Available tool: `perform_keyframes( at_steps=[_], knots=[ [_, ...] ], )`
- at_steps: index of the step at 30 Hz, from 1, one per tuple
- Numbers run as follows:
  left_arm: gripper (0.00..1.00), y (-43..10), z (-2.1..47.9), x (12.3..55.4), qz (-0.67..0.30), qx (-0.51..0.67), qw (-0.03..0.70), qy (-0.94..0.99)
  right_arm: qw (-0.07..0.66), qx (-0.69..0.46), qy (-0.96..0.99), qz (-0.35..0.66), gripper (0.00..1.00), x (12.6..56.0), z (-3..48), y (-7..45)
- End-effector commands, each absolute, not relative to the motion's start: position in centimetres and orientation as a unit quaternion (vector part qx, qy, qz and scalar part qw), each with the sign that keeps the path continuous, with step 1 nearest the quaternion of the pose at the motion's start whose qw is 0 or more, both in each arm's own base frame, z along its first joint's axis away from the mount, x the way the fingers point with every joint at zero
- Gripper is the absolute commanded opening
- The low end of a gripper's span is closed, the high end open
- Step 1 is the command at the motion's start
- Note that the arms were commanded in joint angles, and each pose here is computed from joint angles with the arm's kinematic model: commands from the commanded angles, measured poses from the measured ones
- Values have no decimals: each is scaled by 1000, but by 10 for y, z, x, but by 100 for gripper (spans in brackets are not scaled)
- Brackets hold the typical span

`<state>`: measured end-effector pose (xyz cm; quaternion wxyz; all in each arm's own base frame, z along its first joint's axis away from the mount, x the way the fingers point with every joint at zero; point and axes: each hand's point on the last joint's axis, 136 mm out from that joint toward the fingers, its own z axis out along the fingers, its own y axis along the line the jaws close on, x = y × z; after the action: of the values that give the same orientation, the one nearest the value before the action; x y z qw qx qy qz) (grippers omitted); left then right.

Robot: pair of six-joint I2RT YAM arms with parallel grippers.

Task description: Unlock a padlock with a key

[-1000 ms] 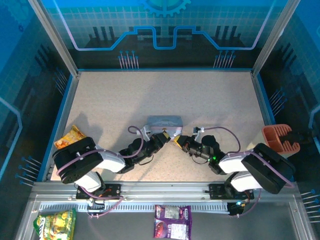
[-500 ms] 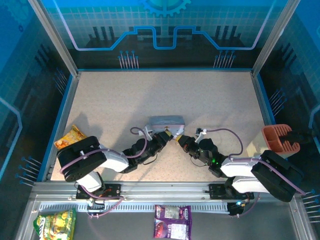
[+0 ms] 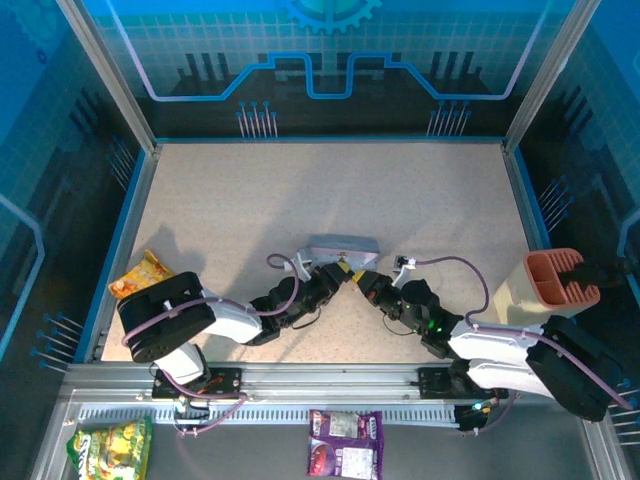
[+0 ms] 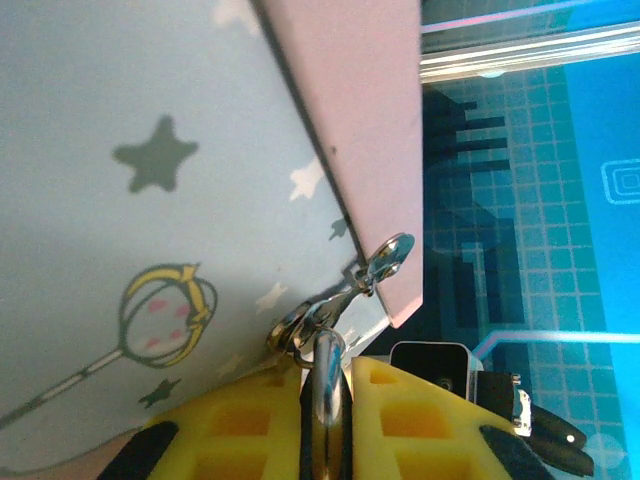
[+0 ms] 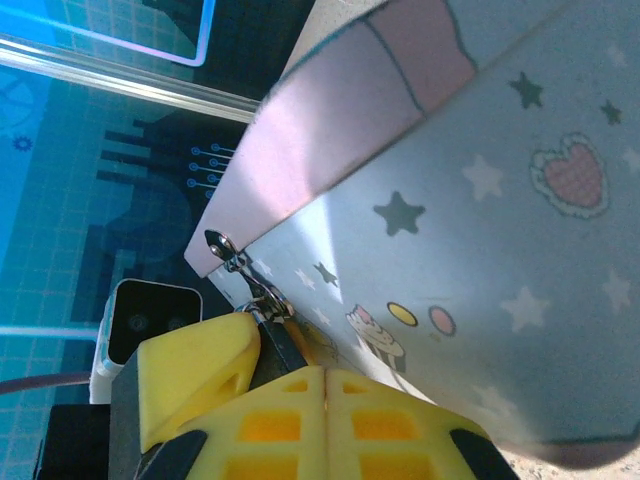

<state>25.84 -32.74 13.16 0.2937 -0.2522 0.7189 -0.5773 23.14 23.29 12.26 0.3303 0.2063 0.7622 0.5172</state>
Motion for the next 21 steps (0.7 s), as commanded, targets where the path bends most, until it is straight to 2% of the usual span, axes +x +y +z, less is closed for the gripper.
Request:
perform_keyframes(
  at_steps=[1,3,6,8,11,21],
  knots=[
    [0,-367,192,231,-674,-181,249,672,330,158,738,567,0,227,162,255],
    [0,-367,190,231,-667,-179,251,678,329,150,745,561,0,225,158,254],
    [0,-361,177,233,-627,-180,259,712,331,133,767,533,29,226,147,246],
    [0,-352,169,234,-599,-185,267,732,335,101,793,499,42,226,139,240],
    [0,-340,157,239,-569,-196,267,752,352,40,824,441,45,223,133,228],
    [0,-316,139,246,-500,-210,258,800,473,-222,796,307,43,198,144,216]
  ],
)
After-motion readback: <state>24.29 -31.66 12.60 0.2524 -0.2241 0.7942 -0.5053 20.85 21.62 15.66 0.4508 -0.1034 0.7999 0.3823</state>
